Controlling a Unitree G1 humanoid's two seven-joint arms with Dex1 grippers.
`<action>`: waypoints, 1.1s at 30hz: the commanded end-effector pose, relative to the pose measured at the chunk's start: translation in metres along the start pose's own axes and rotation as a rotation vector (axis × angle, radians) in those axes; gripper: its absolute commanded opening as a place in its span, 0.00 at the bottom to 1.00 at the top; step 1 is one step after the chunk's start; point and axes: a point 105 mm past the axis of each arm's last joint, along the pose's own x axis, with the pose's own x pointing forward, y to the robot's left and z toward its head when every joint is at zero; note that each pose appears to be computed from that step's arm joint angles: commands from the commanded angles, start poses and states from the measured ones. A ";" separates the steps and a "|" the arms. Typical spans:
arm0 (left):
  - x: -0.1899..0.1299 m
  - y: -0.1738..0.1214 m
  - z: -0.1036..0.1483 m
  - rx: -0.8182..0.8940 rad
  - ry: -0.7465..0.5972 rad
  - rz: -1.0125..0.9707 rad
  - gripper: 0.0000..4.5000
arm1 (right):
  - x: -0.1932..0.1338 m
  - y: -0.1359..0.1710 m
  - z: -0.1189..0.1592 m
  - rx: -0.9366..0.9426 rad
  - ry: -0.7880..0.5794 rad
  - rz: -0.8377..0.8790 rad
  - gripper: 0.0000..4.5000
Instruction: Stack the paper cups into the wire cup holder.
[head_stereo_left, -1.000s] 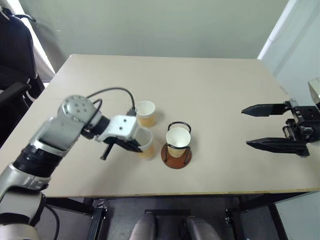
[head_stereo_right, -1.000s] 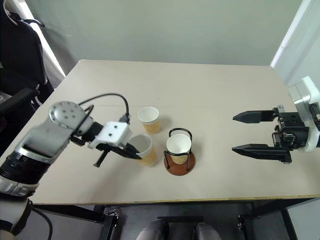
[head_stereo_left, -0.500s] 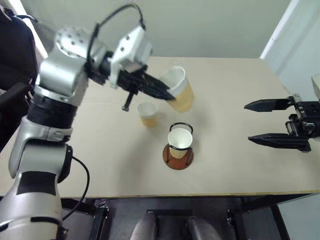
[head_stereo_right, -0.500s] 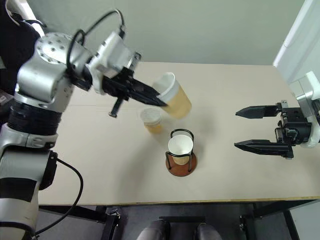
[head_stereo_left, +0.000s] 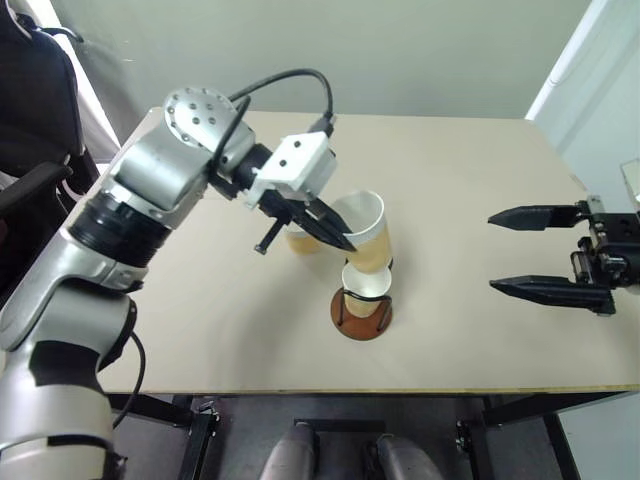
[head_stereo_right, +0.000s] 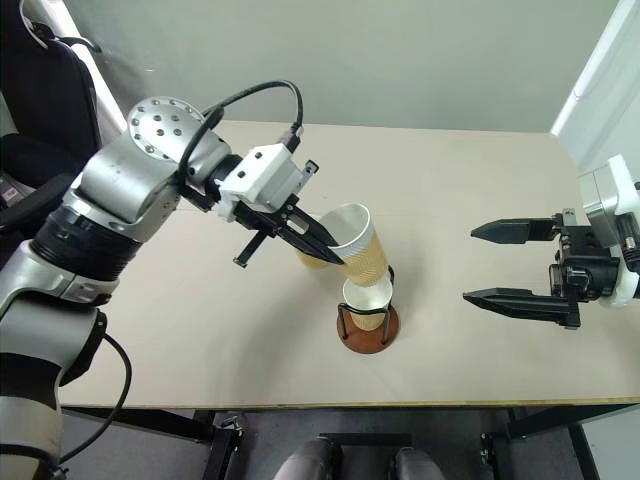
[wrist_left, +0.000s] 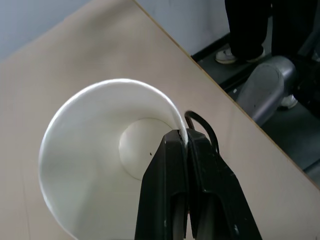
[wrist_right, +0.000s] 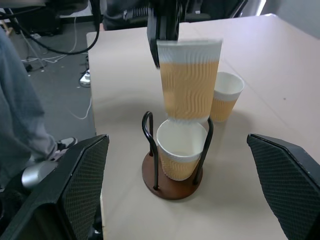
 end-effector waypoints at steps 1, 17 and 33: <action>0.000 -0.002 0.013 0.061 -0.008 -0.043 0.01 | -0.003 0.001 0.008 -0.045 -0.008 -0.029 1.00; 0.014 -0.008 -0.008 0.103 0.095 -0.106 0.01 | 0.000 0.002 0.006 -0.042 -0.014 -0.048 1.00; 0.025 -0.006 -0.011 0.181 0.111 -0.116 0.64 | 0.000 0.003 0.007 -0.044 -0.017 -0.045 1.00</action>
